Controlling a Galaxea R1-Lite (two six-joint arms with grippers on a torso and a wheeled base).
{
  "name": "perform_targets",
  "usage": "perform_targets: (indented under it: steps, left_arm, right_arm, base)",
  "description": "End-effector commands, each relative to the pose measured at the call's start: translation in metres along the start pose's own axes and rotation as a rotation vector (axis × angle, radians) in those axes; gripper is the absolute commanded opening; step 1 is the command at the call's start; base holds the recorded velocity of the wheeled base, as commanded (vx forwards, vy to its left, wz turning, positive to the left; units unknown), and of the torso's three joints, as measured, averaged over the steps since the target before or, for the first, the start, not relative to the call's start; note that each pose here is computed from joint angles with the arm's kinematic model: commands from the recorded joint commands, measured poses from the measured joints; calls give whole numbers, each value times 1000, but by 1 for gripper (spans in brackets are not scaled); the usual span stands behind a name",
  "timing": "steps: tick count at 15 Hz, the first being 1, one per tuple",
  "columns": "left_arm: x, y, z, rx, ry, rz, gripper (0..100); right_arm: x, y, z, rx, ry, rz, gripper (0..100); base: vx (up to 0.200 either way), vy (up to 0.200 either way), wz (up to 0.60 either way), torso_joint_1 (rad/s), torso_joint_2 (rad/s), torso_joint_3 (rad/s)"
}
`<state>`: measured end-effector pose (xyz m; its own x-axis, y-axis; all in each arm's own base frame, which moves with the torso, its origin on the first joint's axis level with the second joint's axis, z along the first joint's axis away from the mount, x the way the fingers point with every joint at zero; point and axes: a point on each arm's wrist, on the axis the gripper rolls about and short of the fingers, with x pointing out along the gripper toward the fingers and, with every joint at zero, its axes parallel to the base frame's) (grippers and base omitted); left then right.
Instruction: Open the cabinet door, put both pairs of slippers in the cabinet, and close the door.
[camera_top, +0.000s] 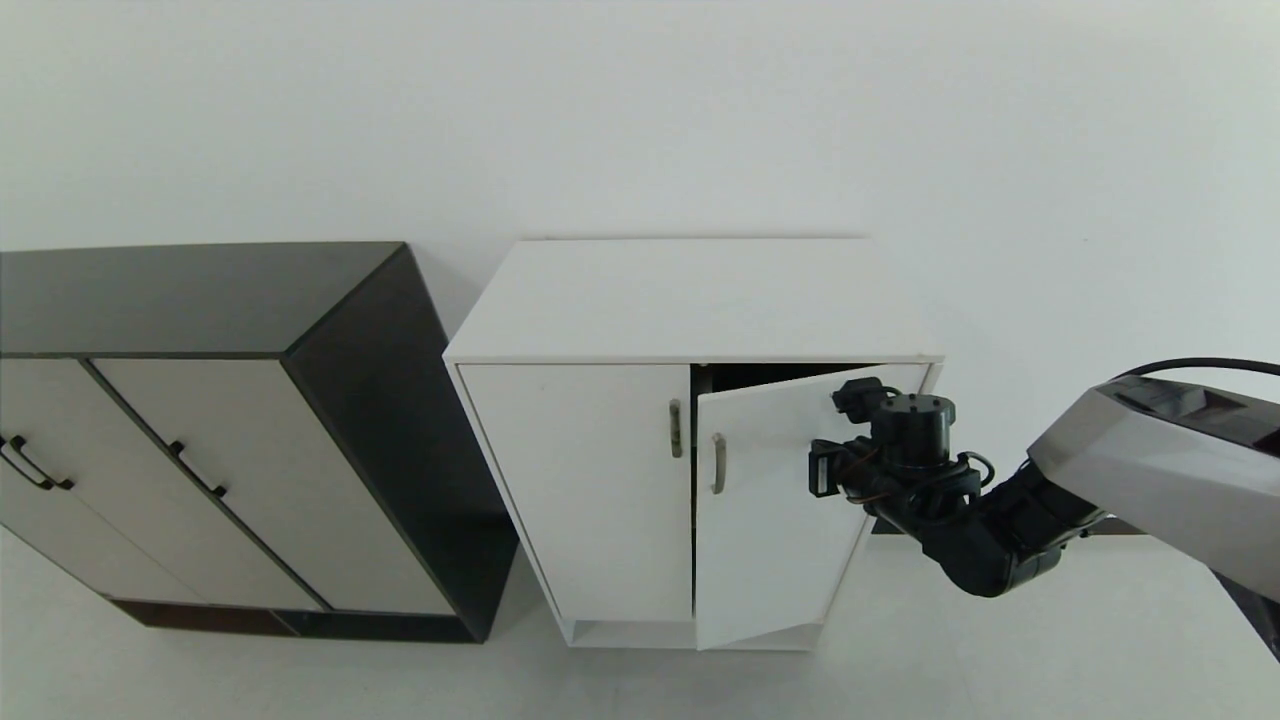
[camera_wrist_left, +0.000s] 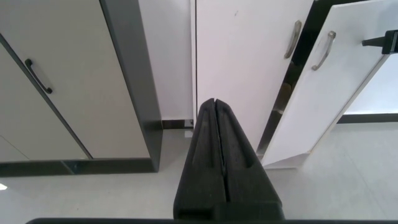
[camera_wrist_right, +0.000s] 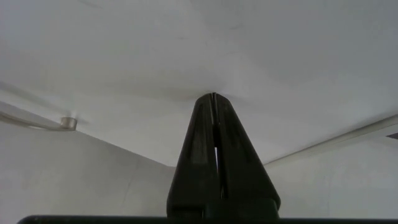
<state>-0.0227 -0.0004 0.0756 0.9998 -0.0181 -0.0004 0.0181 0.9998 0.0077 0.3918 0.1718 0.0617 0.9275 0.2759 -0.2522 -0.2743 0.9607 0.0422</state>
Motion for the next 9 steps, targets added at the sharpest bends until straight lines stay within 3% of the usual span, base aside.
perform_targets:
  steps: [1, 9]
  left_arm:
    - [0, 0, 0, 2, 0, 0, 0]
    - [0, 0, 0, 0, 0, 0, 0]
  right_arm:
    - [5, -2, -3, 4, 3, -5, 0]
    - [8, -4, -4, 24, 0, -11, 0]
  base:
    - [0, 0, 0, 0, 0, 0]
    - [0, 0, 0, 0, 0, 0]
